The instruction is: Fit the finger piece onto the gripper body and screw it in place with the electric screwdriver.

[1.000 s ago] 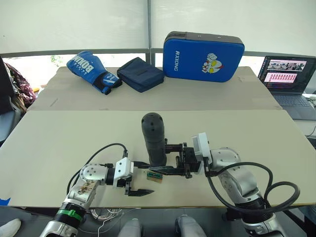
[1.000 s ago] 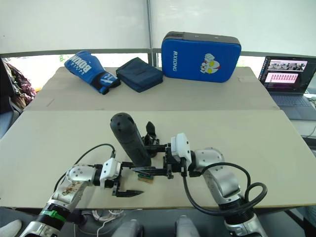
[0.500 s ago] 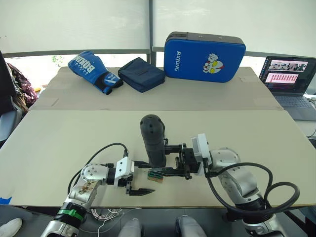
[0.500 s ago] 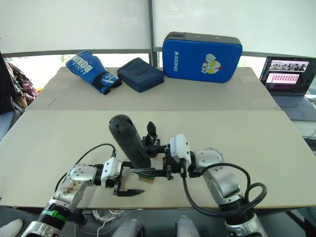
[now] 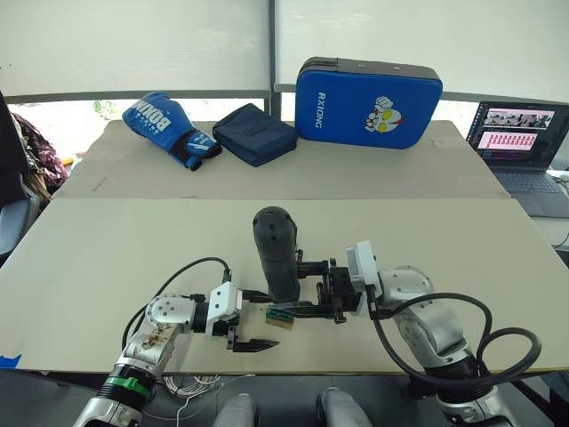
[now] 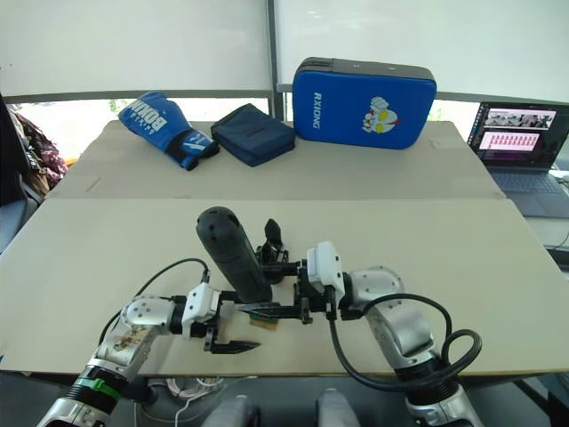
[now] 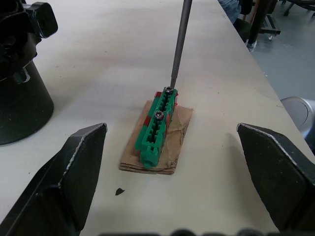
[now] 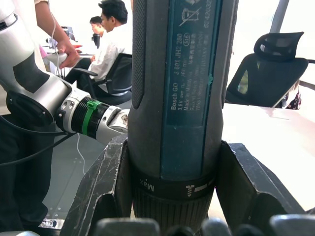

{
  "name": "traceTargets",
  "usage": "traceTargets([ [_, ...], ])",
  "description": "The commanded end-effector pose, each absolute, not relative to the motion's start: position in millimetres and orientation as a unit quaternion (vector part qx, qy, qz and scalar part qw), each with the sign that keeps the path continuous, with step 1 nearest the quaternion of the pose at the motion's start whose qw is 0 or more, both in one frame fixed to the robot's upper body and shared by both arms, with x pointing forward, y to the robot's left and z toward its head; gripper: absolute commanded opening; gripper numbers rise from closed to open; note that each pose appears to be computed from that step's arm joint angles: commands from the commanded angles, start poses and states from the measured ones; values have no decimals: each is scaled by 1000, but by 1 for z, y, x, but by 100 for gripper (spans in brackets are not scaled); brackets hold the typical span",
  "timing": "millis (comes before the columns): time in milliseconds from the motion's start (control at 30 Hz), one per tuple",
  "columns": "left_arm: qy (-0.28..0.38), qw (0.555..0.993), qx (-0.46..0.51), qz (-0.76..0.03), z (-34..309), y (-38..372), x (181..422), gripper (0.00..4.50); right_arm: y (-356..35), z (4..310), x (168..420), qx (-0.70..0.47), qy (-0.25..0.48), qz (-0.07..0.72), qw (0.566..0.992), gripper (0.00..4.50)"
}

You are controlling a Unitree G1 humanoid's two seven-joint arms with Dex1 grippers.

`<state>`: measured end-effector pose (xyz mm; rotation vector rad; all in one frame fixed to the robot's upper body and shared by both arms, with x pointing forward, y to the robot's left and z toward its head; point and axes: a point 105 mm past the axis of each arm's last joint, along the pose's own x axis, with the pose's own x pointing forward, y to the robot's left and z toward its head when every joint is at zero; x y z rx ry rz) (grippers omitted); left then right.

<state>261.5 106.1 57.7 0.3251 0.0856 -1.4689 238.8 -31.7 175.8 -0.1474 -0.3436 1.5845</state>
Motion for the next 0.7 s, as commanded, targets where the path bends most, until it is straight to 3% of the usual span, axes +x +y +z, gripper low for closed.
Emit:
traceTargets([
  [33,65,725,140,-671,46,103,257,450,-30,193,229,-67,-195,713,670,194],
  [700,67,725,136,-672,46,102,256,450,-32,192,231,-67,-192,711,674,194],
])
